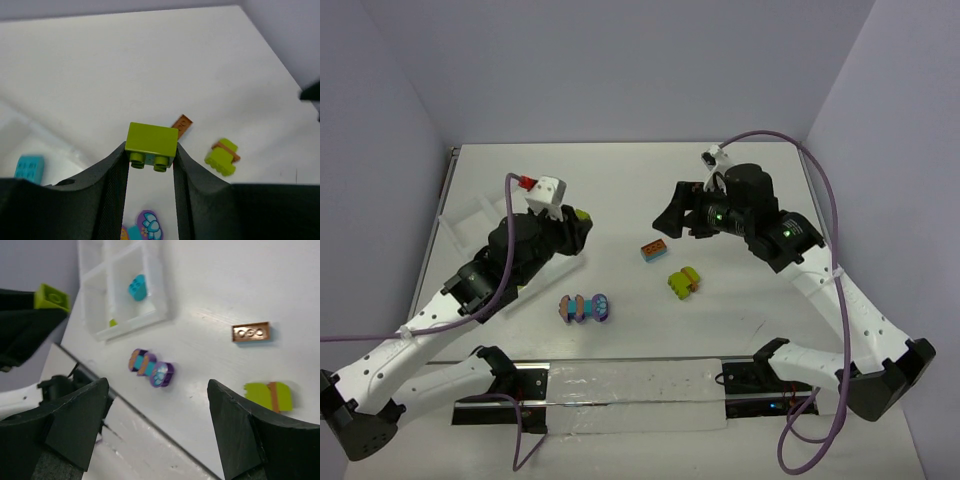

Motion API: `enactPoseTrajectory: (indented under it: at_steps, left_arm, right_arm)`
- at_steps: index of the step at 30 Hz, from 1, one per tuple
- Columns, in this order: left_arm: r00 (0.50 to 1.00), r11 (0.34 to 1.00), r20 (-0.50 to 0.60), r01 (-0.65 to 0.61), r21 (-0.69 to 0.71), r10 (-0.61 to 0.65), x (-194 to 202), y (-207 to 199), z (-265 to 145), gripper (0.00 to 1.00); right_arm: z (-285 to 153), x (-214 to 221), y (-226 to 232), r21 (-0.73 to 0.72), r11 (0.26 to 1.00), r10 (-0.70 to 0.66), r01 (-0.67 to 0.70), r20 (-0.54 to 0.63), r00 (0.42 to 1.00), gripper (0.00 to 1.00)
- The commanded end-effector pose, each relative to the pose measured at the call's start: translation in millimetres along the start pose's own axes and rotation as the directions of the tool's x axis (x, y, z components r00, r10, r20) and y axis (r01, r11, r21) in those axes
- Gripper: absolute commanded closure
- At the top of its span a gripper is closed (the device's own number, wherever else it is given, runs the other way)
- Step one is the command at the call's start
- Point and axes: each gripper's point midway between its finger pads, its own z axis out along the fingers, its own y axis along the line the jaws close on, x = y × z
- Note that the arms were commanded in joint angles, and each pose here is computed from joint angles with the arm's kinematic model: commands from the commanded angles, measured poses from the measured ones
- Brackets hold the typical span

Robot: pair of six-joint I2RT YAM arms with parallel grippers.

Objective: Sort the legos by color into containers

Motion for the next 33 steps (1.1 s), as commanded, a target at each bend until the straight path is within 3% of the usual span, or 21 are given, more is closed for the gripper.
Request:
enactPoseTrajectory:
  at_steps: [1, 2, 3, 7, 10, 13, 16, 19, 23, 28, 31, 32, 33]
  left_arm:
    - [0.977, 0.856, 0.048, 0.206, -0.475, -0.209, 5.3, 74.0, -20.7, 1.00]
    - [0.974, 0.799, 0.039, 0.206, -0.565, -0.224, 18.3, 90.0, -30.7, 1.00]
    - [0.949, 0.705, 0.136, 0.305, -0.640, -0.286, 17.7, 105.1, -39.6, 1.00]
    - [0.884, 0.443, 0.207, 0.398, -0.803, -0.420, 63.2, 135.9, -71.1, 1.00]
    - [0.866, 0.281, 0.257, 0.398, -0.873, -0.429, 86.2, 150.7, -91.1, 1.00]
    - [0.873, 0.204, 0.277, 0.381, -0.902, -0.402, 94.8, 163.5, -96.9, 1.00]
    - [0.864, 0.165, 0.275, 0.372, -0.913, -0.422, 101.9, 184.9, -92.3, 1.00]
    - [0.826, 0.184, 0.299, 0.427, -0.886, -0.478, 105.6, 204.0, -77.6, 1.00]
    - [0.812, 0.234, 0.281, 0.446, -0.864, -0.511, 104.3, 226.0, -65.1, 1.00]
    - [0.800, 0.208, 0.243, 0.412, -0.887, -0.548, 113.9, 242.1, -56.6, 0.96]
    - [0.789, 0.193, 0.220, 0.391, -0.900, -0.573, 124.2, 247.2, -51.0, 0.84]
    - [0.785, 0.188, 0.216, 0.387, -0.903, -0.580, 126.3, 247.5, -49.4, 0.75]
    - [0.782, 0.182, 0.215, 0.386, -0.905, -0.585, 128.2, 247.7, -48.5, 0.60]
  right_arm:
    - [-1.9, -3.2, -46.9, 0.216, 0.976, -0.004, -0.007, 0.052, 0.999, 0.13]
    - [0.0, -2.4, -48.4, 0.215, 0.977, -0.001, -0.010, 0.052, 0.999, 0.13]
    - [1.9, -0.4, -48.4, 0.205, 0.979, 0.002, -0.012, 0.045, 0.999, 0.13]
    - [16.3, 14.6, -54.4, 0.193, 0.981, 0.015, -0.012, -0.018, 1.000, 0.13]
    - [26.0, 26.2, -60.2, 0.197, 0.980, 0.027, -0.013, -0.070, 0.997, 0.13]
    - [30.7, 34.5, -59.6, 0.175, 0.984, 0.030, -0.012, -0.102, 0.994, 0.13]
    - [31.6, 41.2, -59.1, 0.161, 0.987, 0.028, -0.008, -0.128, 0.991, 0.13]
    - [31.0, 45.4, -60.3, 0.161, 0.987, 0.029, -0.007, -0.135, 0.990, 0.13]
    - [31.5, 50.4, -60.8, 0.152, 0.988, 0.027, -0.003, -0.151, 0.988, 0.13]
    - [32.3, 53.1, -60.9, 0.150, 0.989, 0.034, -0.010, -0.157, 0.987, 0.12]
    - [32.5, 53.1, -60.4, 0.147, 0.989, 0.035, -0.011, -0.159, 0.987, 0.12]
    - [32.7, 53.6, -61.5, 0.151, 0.988, 0.036, -0.012, -0.160, 0.986, 0.12]
    - [32.8, 53.7, -61.9, 0.153, 0.988, 0.035, -0.010, -0.160, 0.986, 0.12]
